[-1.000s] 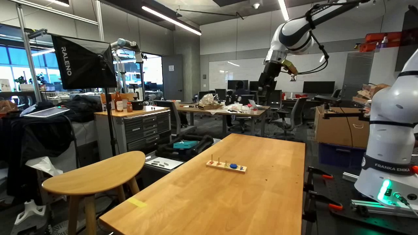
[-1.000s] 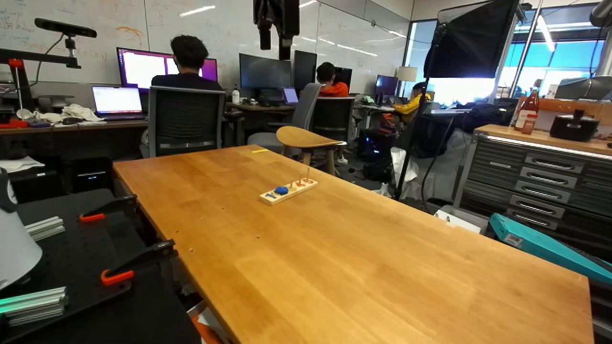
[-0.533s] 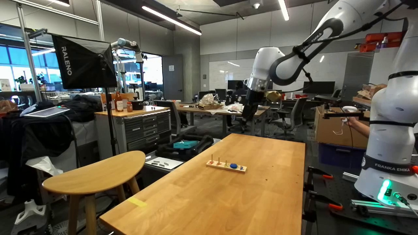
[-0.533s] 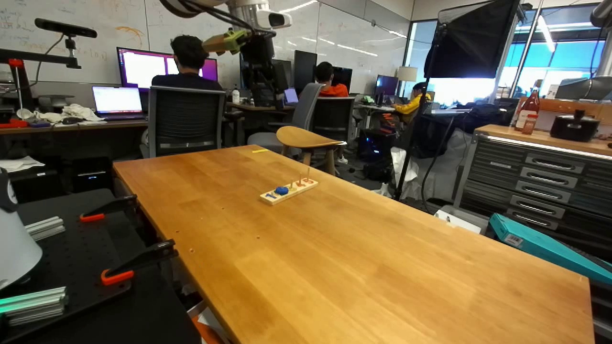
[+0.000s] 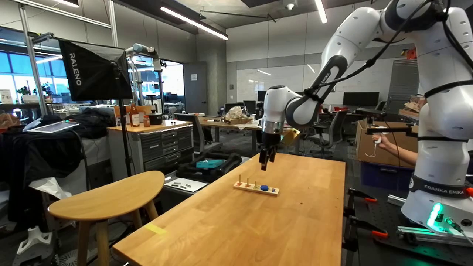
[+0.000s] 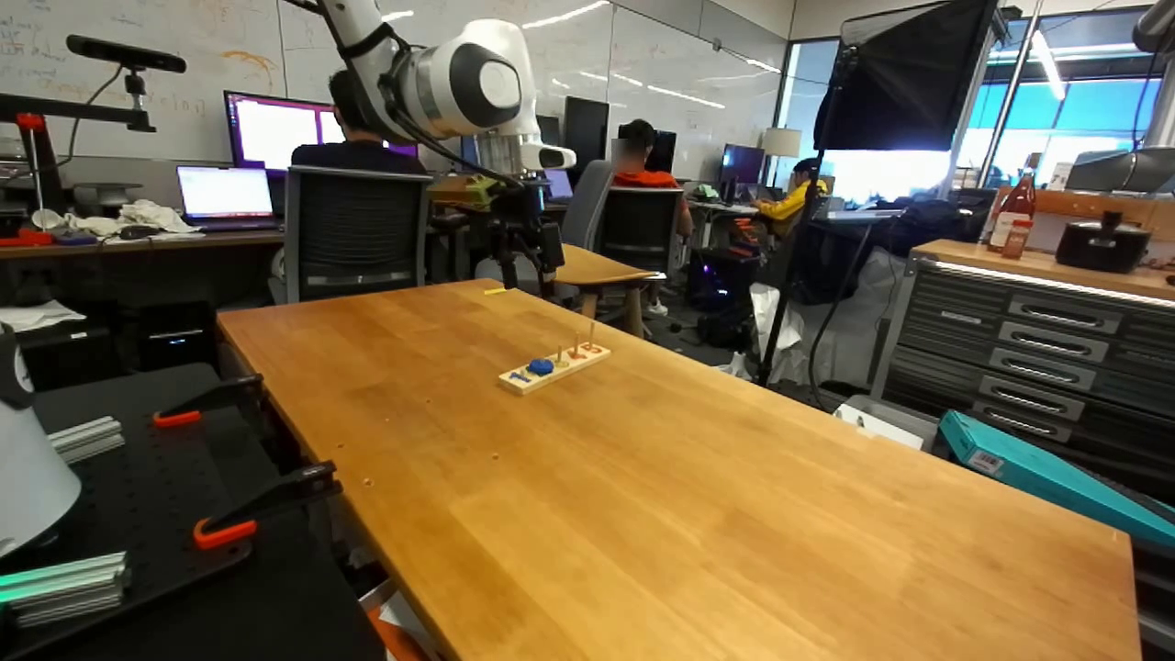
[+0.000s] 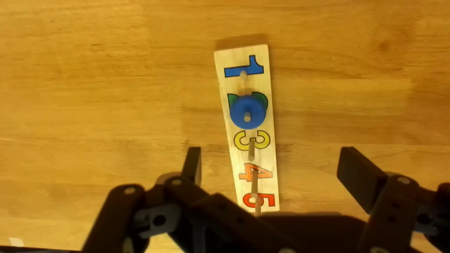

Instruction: Take the blue object from the wooden board and put it on the table

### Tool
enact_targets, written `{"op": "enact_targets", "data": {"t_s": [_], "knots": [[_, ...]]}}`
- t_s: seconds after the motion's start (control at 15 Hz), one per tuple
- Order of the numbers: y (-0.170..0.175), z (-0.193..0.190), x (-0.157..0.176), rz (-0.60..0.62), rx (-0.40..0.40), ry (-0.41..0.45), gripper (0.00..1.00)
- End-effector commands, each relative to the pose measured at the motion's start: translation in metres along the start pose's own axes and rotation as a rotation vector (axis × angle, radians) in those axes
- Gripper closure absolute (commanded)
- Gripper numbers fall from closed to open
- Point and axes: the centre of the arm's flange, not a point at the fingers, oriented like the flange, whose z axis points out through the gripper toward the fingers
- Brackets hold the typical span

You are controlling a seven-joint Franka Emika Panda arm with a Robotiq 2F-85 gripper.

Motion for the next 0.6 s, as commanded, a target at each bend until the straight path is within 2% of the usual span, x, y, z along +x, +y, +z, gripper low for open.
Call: {"op": "enact_targets", "data": {"t_s": [0.0, 0.27, 0.53], "knots": [[-0.003, 0.031, 0.057, 0.019, 0.026, -0.041, 0.00], [0.004, 0.063, 0.076, 0.036, 0.060, -0.089, 0.00], [0.007, 0.097, 0.069, 0.048, 0.072, -0.140, 0.00]]}}
